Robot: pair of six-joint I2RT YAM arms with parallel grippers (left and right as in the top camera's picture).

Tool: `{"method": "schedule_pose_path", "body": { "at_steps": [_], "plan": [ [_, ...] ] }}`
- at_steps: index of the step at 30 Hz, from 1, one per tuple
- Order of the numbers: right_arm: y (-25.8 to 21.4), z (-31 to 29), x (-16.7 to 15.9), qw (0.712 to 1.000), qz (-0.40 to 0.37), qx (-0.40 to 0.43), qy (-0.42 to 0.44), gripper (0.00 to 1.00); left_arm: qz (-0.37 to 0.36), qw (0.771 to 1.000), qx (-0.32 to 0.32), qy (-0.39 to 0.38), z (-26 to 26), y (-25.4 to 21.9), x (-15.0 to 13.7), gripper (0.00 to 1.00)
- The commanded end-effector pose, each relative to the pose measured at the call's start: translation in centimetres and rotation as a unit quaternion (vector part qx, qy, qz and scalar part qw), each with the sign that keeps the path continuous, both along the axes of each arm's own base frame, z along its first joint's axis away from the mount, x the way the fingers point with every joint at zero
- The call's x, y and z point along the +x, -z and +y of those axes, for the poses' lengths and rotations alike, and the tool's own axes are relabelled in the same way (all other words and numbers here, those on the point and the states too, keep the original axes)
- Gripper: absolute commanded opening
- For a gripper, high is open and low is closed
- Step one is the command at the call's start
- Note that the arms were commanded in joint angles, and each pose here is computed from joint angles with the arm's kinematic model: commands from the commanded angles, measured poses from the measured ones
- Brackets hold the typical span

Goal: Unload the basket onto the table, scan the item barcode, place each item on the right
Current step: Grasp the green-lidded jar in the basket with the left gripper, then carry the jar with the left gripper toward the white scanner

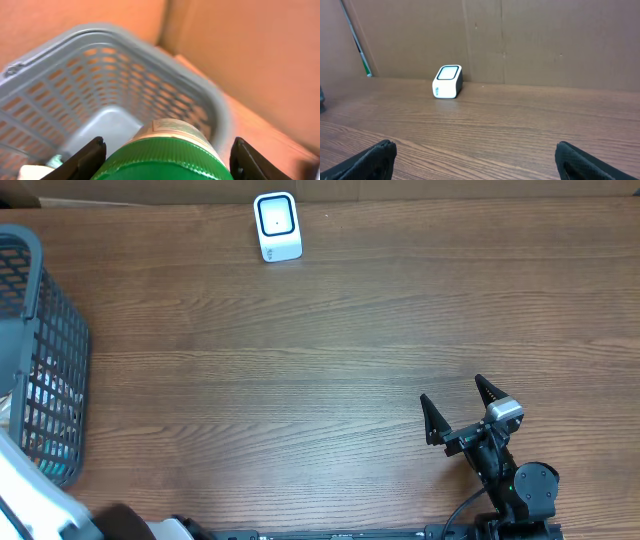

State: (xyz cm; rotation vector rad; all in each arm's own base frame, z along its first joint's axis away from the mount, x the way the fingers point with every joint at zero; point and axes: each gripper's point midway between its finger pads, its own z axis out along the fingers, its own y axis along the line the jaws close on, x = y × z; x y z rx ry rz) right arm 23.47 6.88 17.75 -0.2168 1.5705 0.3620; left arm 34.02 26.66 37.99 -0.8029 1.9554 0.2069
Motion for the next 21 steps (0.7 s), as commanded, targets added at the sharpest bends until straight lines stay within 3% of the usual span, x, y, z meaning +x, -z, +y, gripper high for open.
{"method": "schedule_pose_path", "body": {
  "at_steps": [1, 7, 12, 21],
  "plan": [
    [0.2, 0.1, 0.0, 1.0, -0.002, 0.002, -0.002, 1.0, -0.051, 0.995, -0.006, 0.089, -7.0, -4.3, 0.0, 0.33],
    [0.2, 0.1, 0.0, 1.0, -0.002, 0.002, -0.002, 1.0, -0.007, 0.973, -0.054, 0.226, -17.7, -2.4, 1.3, 0.34],
    [0.2, 0.1, 0.0, 1.0, -0.002, 0.002, -0.002, 1.0, 0.076, 0.931, -0.068, 0.351, -27.5, 1.8, 2.8, 0.27],
    [0.2, 0.1, 0.0, 1.0, -0.002, 0.002, -0.002, 1.0, 0.236, 0.874, -0.049, 0.421, -38.5, 11.6, 4.6, 0.28]
  ]
}}
